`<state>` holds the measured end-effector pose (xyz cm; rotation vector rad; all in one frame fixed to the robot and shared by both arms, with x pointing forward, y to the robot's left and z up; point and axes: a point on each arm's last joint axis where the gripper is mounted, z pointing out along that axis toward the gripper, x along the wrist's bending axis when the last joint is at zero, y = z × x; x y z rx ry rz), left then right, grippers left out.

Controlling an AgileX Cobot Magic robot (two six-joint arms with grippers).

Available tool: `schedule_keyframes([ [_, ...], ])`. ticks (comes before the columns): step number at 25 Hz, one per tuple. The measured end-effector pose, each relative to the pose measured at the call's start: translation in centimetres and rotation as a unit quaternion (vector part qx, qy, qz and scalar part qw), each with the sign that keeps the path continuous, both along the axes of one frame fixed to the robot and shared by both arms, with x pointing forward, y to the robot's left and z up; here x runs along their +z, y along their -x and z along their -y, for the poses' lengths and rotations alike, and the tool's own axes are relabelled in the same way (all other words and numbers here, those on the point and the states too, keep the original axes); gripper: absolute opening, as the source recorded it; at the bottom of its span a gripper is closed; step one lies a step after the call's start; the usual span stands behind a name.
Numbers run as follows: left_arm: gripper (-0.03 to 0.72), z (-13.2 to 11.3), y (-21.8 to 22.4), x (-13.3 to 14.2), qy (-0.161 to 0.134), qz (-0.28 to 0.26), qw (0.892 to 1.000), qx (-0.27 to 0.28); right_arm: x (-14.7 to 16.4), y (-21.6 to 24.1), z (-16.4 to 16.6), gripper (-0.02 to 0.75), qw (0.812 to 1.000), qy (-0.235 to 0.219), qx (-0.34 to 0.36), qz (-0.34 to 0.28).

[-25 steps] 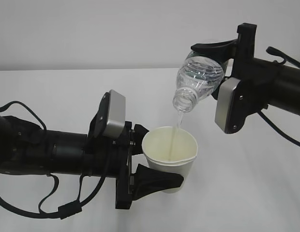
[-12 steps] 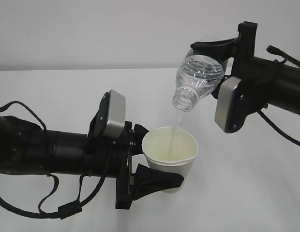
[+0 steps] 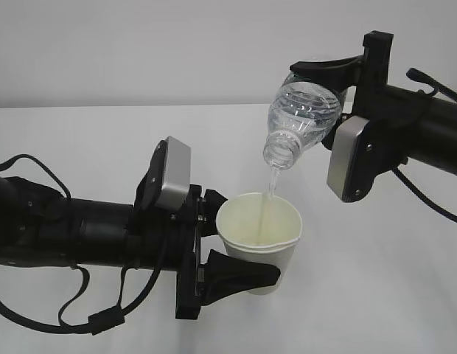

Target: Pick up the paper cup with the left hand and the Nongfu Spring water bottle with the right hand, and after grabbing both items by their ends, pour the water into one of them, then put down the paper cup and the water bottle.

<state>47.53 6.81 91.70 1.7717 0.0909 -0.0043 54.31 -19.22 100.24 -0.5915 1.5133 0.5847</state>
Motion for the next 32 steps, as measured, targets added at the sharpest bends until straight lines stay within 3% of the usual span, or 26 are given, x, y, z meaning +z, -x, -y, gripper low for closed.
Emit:
schedule_keyframes([
  [32,0.511,0.02,0.21,0.04,0.002,0.002,1.000,-0.012,0.13,-0.02,0.01,0.416,1.000,-0.007,-0.001,0.003],
])
